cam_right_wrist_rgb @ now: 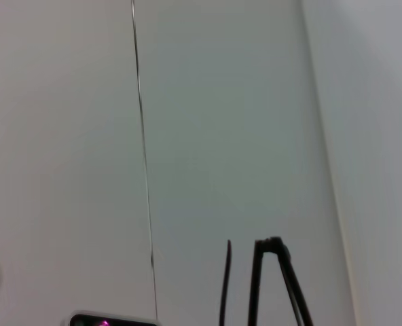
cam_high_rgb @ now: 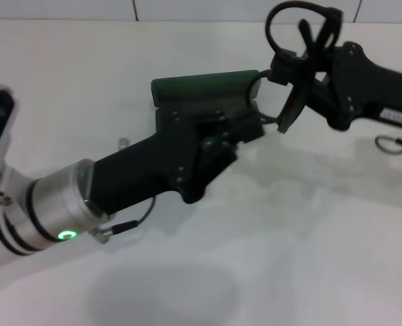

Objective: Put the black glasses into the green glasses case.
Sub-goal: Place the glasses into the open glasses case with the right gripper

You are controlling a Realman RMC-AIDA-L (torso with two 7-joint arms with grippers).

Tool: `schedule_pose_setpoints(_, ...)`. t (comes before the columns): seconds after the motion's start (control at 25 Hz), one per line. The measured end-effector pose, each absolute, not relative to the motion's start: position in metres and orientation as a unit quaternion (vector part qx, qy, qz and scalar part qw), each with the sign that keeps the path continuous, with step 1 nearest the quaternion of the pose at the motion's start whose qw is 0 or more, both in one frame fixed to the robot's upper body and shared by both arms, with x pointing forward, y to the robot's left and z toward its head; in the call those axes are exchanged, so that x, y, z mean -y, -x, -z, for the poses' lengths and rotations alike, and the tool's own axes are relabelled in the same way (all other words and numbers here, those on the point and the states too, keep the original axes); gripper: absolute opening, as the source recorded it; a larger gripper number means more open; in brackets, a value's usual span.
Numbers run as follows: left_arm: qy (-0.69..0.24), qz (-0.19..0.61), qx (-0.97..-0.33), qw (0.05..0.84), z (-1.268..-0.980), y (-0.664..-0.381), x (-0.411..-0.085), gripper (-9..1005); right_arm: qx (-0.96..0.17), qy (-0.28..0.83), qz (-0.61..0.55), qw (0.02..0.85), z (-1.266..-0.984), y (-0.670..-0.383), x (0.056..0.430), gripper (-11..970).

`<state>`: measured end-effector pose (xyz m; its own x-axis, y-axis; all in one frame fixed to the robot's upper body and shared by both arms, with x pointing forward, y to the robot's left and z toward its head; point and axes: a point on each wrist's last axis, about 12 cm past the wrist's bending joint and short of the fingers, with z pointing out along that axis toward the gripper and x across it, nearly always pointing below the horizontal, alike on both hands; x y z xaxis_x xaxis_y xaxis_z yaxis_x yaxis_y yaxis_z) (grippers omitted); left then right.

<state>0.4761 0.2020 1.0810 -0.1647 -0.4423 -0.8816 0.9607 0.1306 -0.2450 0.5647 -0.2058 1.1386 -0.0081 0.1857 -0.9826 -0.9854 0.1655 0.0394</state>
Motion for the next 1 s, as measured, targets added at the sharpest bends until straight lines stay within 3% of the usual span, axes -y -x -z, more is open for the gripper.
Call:
schedule_pose_setpoints(0.16, -0.252, 0.573, -0.517, 0.584, -1.068, -0.471, -0.225, 82, -0.543, 0.470, -0.470, 0.513, -1.168, -0.591, 0.194, 121)
schedule_pose_setpoints(0.44, -0.221, 0.540, -0.540, 0.606, -1.054, -0.451, -0.243, 82, -0.630, 0.586, -0.364, 0.357, -1.200, -0.627, 0.130, 122)
schedule_pose_setpoints(0.68, -0.202, 0.527, -0.551, 0.615, -1.043, -0.431, -0.243, 82, -0.629, 0.701, -0.223, 0.252, -1.194, -0.637, 0.059, 123)
schedule_pose_setpoints(1.0, -0.215, 0.524, -0.562, 0.603, -1.035, -0.414, -0.243, 81, -0.595, 0.756, -0.101, 0.252, -1.191, -0.641, 0.021, 124)
